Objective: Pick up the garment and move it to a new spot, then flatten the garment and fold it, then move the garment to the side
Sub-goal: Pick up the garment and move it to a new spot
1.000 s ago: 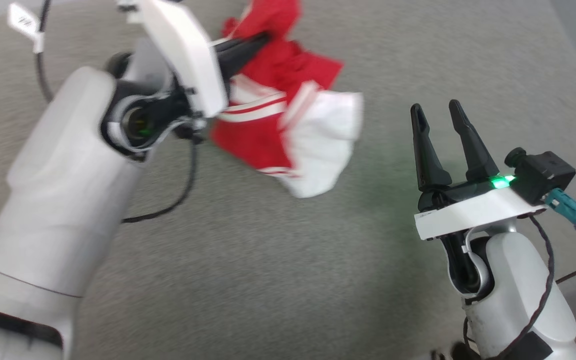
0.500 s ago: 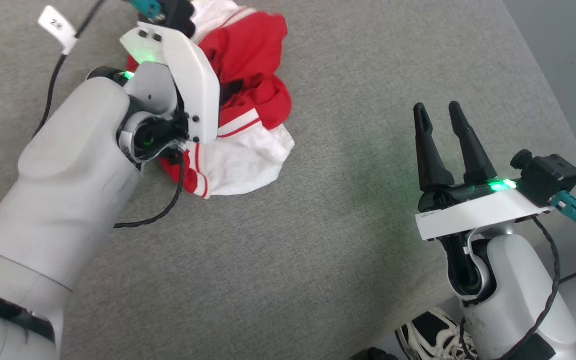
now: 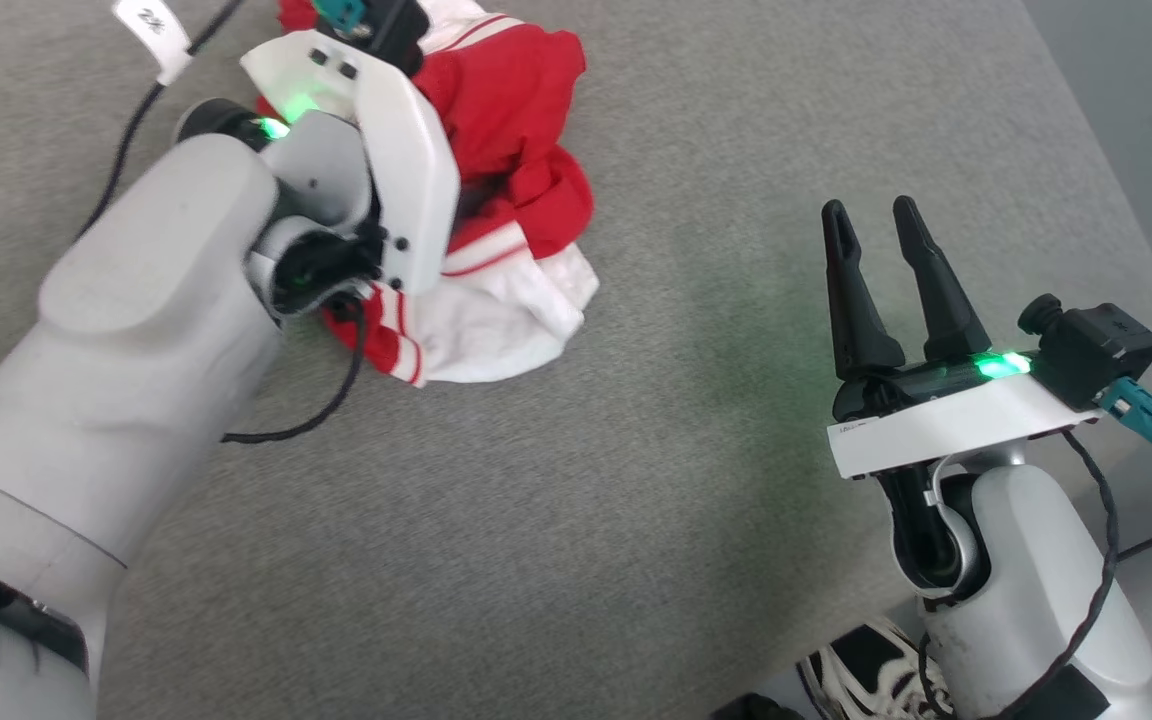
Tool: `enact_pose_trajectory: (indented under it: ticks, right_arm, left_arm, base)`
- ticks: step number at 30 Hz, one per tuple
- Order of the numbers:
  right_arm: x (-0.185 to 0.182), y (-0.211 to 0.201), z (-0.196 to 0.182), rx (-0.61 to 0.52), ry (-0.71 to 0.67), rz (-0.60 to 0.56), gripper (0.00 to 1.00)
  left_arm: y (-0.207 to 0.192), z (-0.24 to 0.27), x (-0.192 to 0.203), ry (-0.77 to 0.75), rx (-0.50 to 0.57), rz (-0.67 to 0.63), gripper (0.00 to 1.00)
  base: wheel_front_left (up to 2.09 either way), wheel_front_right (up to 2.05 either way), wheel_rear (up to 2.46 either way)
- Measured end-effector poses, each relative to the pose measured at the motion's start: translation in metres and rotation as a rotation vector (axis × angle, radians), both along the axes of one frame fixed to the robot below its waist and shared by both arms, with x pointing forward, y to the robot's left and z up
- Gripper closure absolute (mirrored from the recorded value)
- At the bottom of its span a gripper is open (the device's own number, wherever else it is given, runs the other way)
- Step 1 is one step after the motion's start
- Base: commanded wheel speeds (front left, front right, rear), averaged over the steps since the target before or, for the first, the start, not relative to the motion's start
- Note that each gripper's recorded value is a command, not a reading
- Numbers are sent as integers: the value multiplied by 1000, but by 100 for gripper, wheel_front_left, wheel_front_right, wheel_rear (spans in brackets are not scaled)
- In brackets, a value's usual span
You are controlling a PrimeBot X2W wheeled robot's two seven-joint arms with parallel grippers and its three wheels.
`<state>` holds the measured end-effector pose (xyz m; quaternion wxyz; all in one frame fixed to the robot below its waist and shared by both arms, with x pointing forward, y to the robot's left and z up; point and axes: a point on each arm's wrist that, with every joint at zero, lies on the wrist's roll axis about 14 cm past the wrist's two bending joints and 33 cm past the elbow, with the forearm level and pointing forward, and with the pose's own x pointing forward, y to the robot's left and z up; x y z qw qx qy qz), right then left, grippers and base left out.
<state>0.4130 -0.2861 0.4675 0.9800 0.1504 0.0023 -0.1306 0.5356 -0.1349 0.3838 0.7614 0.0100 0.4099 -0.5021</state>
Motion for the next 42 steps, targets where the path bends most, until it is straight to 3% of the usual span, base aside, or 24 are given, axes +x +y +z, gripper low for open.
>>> enact_pose_trajectory:
  ticks: [13, 14, 27, 36, 42]
  right_arm:
    - [23, 42, 12, -110, -28, 148, 0]
    - [26, 50, 14, -130, -31, 173, 0]
    - [22, 74, 4, -225, 8, 291, 0]
    - [14, 81, 5, -247, 6, 339, 0]
    - [11, 84, 14, -258, -15, 354, 0]
  left_arm:
    - [38, 82, -2, -172, -204, 130, 0]
    - [56, 86, 0, -173, -253, 214, 0]
    - [194, 52, -41, -220, -340, 719, 0]
    - [288, 35, -99, -270, -284, 981, 0]
    - [340, 52, -123, -381, -293, 1132, 0]
  base:
    - [0, 0, 0]
    - [0, 0, 0]
    - [0, 0, 0]
    - [0, 0, 0]
    - [0, 0, 0]
